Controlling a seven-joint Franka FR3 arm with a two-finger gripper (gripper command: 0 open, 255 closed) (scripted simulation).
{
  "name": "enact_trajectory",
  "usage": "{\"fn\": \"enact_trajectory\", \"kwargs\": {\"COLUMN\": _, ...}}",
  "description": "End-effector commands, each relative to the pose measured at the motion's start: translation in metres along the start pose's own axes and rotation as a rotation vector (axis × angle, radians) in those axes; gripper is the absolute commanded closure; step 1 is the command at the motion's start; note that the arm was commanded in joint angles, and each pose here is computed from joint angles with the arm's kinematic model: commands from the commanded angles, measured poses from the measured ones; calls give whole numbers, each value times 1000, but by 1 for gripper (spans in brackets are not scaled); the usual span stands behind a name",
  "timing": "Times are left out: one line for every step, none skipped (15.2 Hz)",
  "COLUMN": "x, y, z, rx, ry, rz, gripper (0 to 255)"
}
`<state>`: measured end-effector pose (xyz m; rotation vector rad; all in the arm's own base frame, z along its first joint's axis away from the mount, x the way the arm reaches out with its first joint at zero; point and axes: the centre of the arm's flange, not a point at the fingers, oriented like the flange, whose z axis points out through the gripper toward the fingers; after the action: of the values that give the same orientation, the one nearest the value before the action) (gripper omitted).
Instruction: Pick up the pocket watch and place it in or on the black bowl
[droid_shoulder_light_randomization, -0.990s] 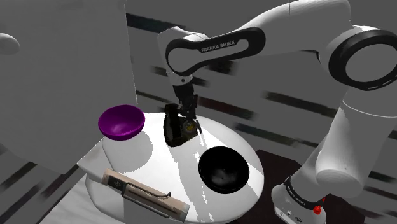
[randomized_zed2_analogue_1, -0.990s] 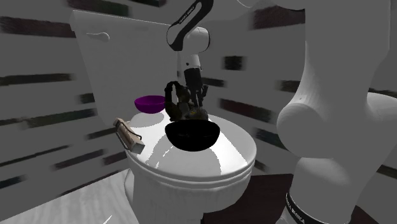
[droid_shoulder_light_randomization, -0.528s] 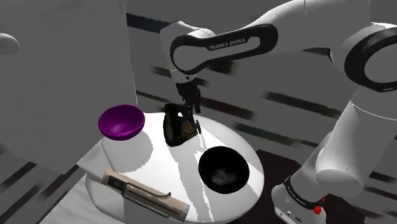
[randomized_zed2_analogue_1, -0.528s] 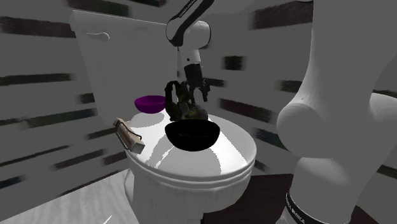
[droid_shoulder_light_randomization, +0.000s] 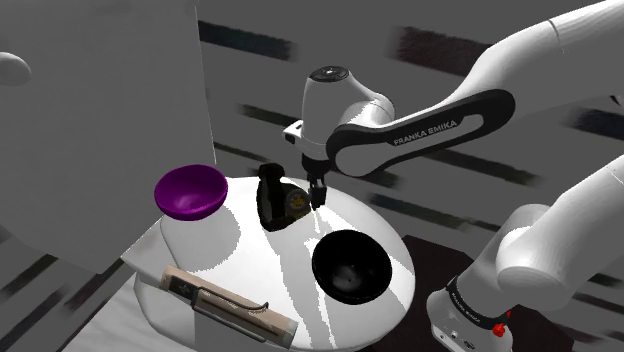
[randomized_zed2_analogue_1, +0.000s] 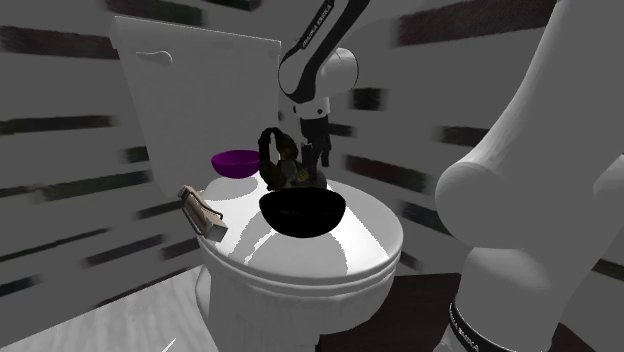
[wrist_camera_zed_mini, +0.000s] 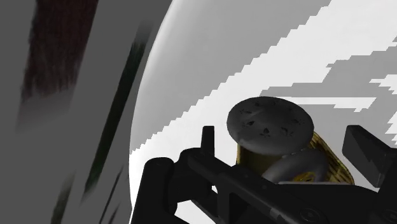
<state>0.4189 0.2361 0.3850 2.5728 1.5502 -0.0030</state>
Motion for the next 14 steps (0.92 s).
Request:
{"fn": "enact_trajectory", "kwargs": {"x": 0, "y": 0, "z": 10, "rx": -2, "ry": 3, "rz": -4, "gripper": 0}}
{"fn": "enact_trajectory", "kwargs": {"x": 0, "y": 0, "z": 13, "rx": -2, "ry": 3, "rz": -4, "gripper": 0}}
{"fn": "enact_trajectory", "kwargs": {"x": 0, "y": 0, "z": 13, "rx": -2, "ry": 3, "rz": -4, "gripper": 0}}
{"fn": "enact_trajectory", "kwargs": {"x": 0, "y": 0, "z": 13, "rx": -2, "ry": 3, "rz": -4, "gripper": 0}}
{"fn": "enact_trajectory", "kwargs": {"x": 0, "y": 0, "z": 13, "rx": -2, "ry": 3, "rz": -4, "gripper": 0}}
{"fn": "enact_trajectory", "kwargs": {"x": 0, "y": 0, "z": 13, "rx": -2, "ry": 3, "rz": -4, "gripper": 0}}
{"fn": "enact_trajectory", "kwargs": {"x": 0, "y": 0, "z": 13, "rx": -2, "ry": 3, "rz": -4, "gripper": 0}}
{"fn": "enact_trajectory", "kwargs": {"x": 0, "y": 0, "z": 13, "rx": -2, "ry": 3, "rz": -4, "gripper": 0}}
{"fn": "enact_trajectory", "kwargs": {"x": 0, "y": 0, "z": 13, "rx": -2, "ry": 3, "rz": -4, "gripper": 0}}
{"fn": "enact_trajectory", "kwargs": {"x": 0, "y": 0, "z": 13, "rx": -2, "ry": 3, "rz": -4, "gripper": 0}}
{"fn": "enact_trajectory", "kwargs": {"x": 0, "y": 0, "z": 13, "rx": -2, "ry": 3, "rz": -4, "gripper": 255}}
{"fn": "enact_trajectory", "kwargs": {"x": 0, "y": 0, "z": 13, "rx": -2, "ry": 3, "rz": -4, "gripper": 255}}
{"fn": "enact_trajectory", "kwargs": {"x": 0, "y": 0, "z": 13, "rx": -2, "ry": 3, "rz": -4, "gripper": 255}}
{"fn": "enact_trajectory", "kwargs": {"x": 0, "y": 0, "z": 13, "rx": -2, "ry": 3, "rz": -4, "gripper": 255}}
